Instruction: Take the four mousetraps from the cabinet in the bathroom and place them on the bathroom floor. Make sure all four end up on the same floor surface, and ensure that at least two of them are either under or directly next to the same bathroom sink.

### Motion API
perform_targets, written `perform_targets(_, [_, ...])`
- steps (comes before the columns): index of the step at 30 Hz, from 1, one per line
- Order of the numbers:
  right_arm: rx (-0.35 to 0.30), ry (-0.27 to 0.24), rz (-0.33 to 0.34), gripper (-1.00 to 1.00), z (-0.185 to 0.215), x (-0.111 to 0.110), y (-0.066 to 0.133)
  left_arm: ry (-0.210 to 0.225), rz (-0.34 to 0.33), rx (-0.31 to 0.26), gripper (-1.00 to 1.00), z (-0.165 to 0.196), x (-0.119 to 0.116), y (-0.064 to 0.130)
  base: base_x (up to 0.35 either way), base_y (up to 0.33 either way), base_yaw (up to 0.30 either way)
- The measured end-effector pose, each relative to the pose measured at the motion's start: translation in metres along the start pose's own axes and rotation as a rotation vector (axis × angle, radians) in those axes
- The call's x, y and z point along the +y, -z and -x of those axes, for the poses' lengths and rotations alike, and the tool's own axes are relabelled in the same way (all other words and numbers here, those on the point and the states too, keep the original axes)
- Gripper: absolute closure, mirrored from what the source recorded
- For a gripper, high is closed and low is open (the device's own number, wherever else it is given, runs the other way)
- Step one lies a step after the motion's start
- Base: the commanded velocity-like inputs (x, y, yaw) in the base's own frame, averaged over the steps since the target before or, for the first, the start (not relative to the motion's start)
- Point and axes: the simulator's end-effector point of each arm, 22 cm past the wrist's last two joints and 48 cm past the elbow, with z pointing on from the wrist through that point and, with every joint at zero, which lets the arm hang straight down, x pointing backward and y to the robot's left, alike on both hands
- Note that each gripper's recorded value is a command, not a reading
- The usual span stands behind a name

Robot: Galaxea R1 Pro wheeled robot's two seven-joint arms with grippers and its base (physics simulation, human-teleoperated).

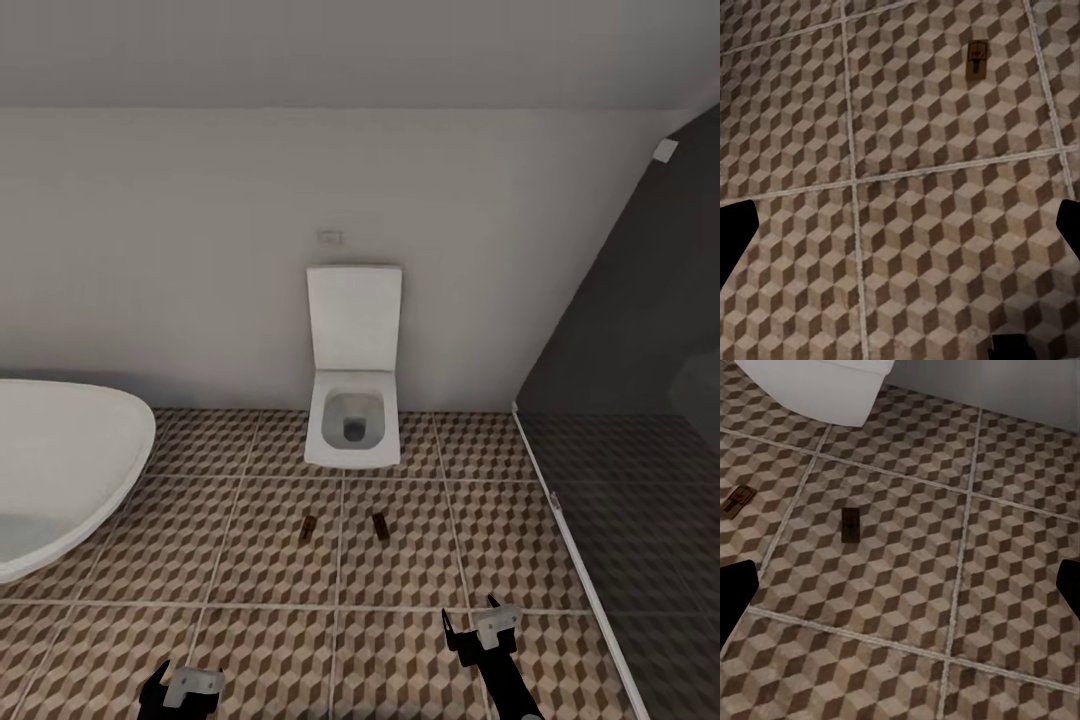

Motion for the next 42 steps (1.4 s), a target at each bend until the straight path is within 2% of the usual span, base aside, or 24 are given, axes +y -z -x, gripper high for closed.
perform_targets(24, [-0.036, 0.003, -0.008, -1.00, 0.027, -0.004, 0.018, 0.006, 0.007, -0.037, -1.00, 0.020, 0.006, 0.020, 0.000, 0.000, 0.000])
perform_targets(42, [-0.065, 0.006, -0.015, -1.00, 0.042, -0.008, 0.018, 0.009, 0.013, -0.065, -1.00, 0.034, 0.009, 0.021, 0.000, 0.000, 0.000])
